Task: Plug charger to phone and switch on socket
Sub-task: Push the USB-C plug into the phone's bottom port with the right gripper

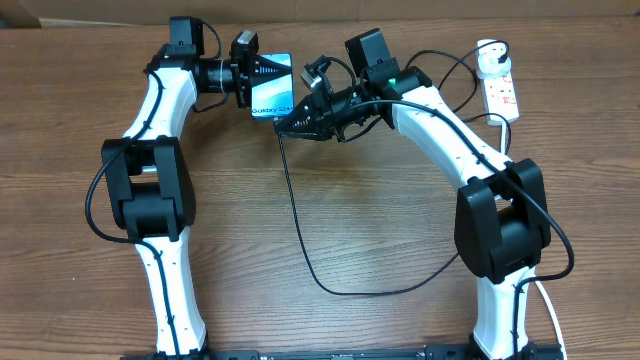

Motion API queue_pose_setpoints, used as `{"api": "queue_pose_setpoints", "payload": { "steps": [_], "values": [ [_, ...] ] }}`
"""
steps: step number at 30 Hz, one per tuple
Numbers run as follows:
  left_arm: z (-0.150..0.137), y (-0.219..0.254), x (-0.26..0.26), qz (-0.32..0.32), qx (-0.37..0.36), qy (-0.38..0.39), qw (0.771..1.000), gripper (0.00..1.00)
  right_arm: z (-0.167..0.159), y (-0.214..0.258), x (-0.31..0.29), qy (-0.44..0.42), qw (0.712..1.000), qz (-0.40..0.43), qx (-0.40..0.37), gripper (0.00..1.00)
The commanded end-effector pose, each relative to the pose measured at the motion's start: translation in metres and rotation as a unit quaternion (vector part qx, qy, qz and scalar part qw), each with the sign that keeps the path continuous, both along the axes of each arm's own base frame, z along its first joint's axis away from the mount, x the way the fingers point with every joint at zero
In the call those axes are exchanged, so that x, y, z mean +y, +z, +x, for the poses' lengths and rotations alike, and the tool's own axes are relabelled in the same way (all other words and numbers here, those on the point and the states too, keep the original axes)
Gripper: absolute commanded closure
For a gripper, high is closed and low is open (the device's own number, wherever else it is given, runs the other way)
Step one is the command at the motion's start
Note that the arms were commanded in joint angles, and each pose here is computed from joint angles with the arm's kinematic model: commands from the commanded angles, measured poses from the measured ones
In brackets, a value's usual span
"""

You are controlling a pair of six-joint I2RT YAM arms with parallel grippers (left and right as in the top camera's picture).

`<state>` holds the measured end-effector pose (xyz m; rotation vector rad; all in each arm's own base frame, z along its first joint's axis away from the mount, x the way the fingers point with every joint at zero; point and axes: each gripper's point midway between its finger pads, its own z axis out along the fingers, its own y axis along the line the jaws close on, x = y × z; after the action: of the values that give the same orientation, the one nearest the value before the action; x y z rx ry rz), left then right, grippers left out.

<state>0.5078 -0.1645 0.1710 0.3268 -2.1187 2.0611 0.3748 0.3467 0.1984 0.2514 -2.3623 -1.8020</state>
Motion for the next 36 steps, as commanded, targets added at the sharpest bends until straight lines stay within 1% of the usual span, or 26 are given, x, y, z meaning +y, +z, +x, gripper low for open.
{"api": "queue_pose_setpoints", "payload": {
  "steps": [1, 36],
  "values": [
    [-0.0053, 0.0378, -0.0019, -0.02, -0.032, -0.014, 0.999, 0.96, -0.005, 0.0058, 0.0029, 0.004, 1.0, 0.002, -0.006, 0.96],
    [-0.0054, 0.0379, -0.0021, -0.02, -0.037, -0.014, 0.999, 0.96, -0.0011, 0.0109, 0.0055, 0.0, 1.0, 0.01, -0.005, 0.96]
  ]
}}
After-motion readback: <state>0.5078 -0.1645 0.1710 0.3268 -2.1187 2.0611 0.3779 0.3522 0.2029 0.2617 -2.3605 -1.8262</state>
